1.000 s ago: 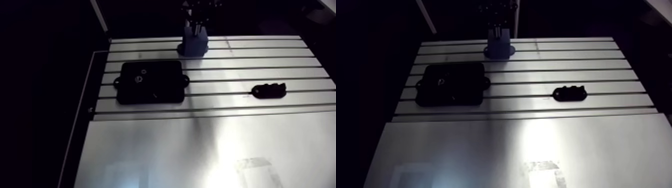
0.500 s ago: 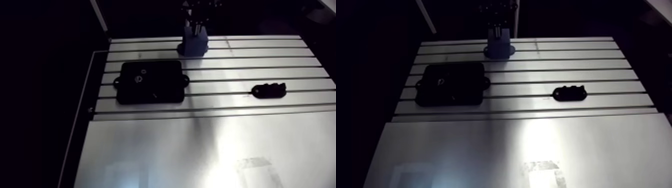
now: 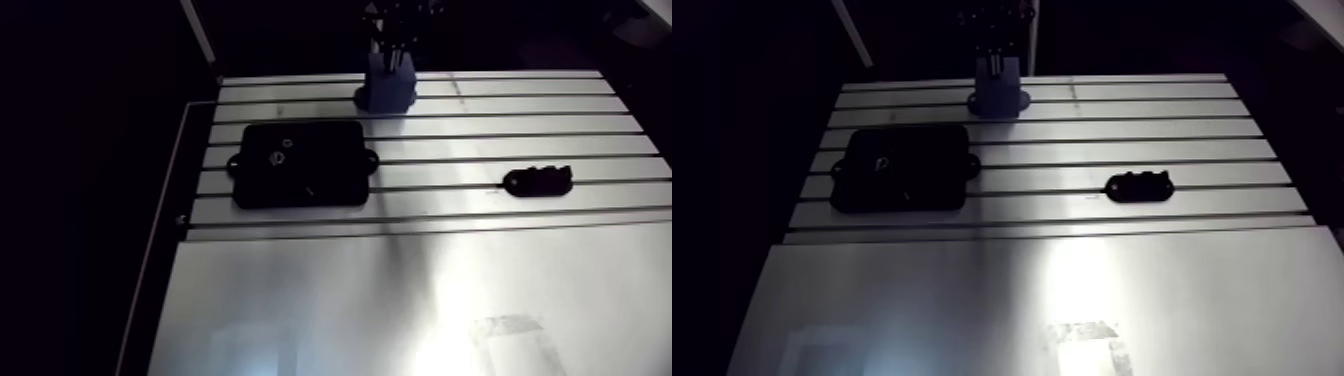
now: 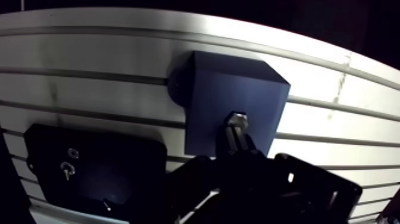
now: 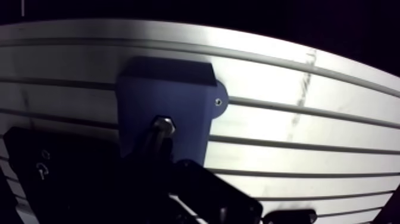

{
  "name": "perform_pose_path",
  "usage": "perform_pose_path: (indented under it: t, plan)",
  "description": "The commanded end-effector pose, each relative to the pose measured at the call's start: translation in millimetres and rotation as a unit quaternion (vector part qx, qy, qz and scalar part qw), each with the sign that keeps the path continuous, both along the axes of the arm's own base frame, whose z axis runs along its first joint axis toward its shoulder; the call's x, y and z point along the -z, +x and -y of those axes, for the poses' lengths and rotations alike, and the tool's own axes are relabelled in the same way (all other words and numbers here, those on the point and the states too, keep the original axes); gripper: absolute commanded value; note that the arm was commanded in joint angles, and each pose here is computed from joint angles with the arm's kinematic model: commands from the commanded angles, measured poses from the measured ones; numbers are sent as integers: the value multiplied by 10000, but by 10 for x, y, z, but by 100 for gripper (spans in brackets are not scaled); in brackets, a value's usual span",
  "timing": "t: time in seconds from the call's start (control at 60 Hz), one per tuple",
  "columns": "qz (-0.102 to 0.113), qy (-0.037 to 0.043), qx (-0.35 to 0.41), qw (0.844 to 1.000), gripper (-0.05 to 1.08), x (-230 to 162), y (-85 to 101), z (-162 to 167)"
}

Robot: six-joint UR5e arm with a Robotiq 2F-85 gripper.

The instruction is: Pick up the M10 bolt and insert it into the hex recess until seated.

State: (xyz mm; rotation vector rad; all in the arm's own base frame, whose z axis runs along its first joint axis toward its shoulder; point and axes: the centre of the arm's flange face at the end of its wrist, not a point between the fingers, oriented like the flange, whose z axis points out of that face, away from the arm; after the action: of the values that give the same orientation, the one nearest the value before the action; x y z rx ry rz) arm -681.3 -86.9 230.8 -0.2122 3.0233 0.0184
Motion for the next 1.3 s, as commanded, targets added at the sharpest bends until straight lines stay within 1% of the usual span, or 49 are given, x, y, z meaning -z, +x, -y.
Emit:
perform_pose_path:
  t: [0.017, 0.983, 1.3]
  plan:
    - [0, 0, -1, 10000, 108, 0, 0, 0]
    - [24, -8, -54, 10000, 107, 19, 5, 0]
    - [-7, -12, -53, 10000, 107, -12, -7, 1]
